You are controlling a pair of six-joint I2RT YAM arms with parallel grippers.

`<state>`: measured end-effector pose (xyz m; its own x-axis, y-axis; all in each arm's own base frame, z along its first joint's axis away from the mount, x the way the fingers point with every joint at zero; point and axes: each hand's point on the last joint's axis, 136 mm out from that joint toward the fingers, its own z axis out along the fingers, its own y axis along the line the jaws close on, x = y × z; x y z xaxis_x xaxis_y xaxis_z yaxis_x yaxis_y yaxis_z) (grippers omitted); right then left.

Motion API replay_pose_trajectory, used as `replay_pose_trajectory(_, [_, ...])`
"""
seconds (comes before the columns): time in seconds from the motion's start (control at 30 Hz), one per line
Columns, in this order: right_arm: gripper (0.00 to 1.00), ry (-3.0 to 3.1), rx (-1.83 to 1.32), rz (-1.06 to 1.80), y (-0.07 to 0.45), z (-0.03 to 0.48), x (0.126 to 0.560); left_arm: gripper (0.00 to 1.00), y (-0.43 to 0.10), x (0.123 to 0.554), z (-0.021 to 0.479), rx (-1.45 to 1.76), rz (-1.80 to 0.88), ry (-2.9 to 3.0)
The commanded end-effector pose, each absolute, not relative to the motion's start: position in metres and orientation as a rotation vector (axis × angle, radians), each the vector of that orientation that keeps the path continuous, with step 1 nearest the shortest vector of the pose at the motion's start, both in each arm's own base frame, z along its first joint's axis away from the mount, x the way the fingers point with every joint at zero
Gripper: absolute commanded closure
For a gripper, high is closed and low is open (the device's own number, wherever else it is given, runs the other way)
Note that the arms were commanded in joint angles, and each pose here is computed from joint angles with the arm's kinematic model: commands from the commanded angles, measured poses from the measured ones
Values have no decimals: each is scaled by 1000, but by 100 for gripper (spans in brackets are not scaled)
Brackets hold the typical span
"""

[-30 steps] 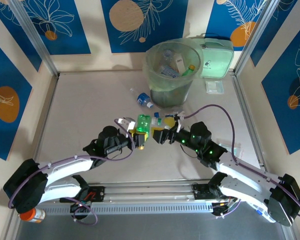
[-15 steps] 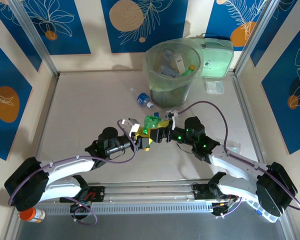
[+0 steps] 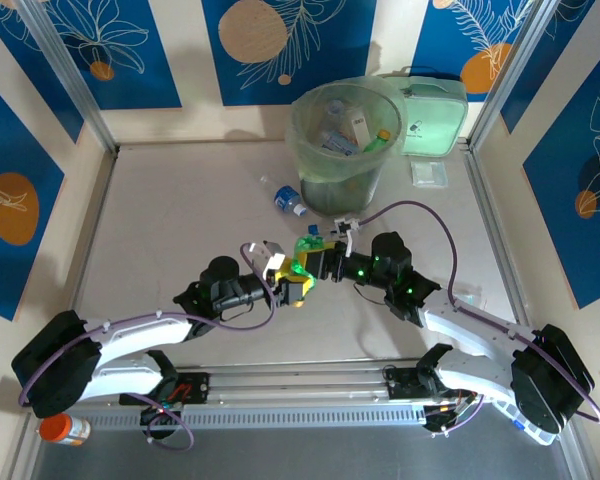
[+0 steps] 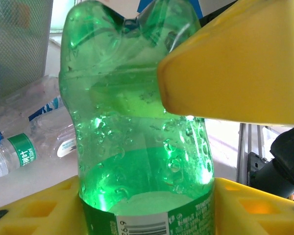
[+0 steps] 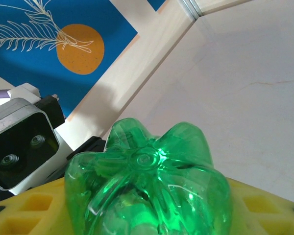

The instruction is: Put the plastic bottles in the bin

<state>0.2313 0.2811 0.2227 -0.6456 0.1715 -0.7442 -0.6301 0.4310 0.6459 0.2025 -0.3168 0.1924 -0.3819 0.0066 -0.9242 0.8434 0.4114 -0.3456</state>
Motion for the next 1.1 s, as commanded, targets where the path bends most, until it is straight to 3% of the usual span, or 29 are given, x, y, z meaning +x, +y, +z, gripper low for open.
replay_pose_trajectory(0.0, [50,1851,-400,1293,280,234,230,34,-321,199,213,762,-1111,1648])
replay_pose_trajectory(0.2, [54,1817,-399,1164,265,249,232,15,-309,202,225,695,-1080,1625])
replay_pose_trajectory(0.43, [58,1741,-315,925,226,300,240,15,-238,220,247,374,-857,1568])
replay_pose_trajectory(0.63, [58,1641,-166,730,187,363,262,15,-176,236,236,76,-644,1620])
replay_pose_trajectory(0.9, [58,1534,16,724,153,472,346,15,-189,237,232,120,-670,1642])
replay_pose_trajectory(1.07, [58,1590,52,785,161,490,419,15,-188,238,231,120,-661,1646])
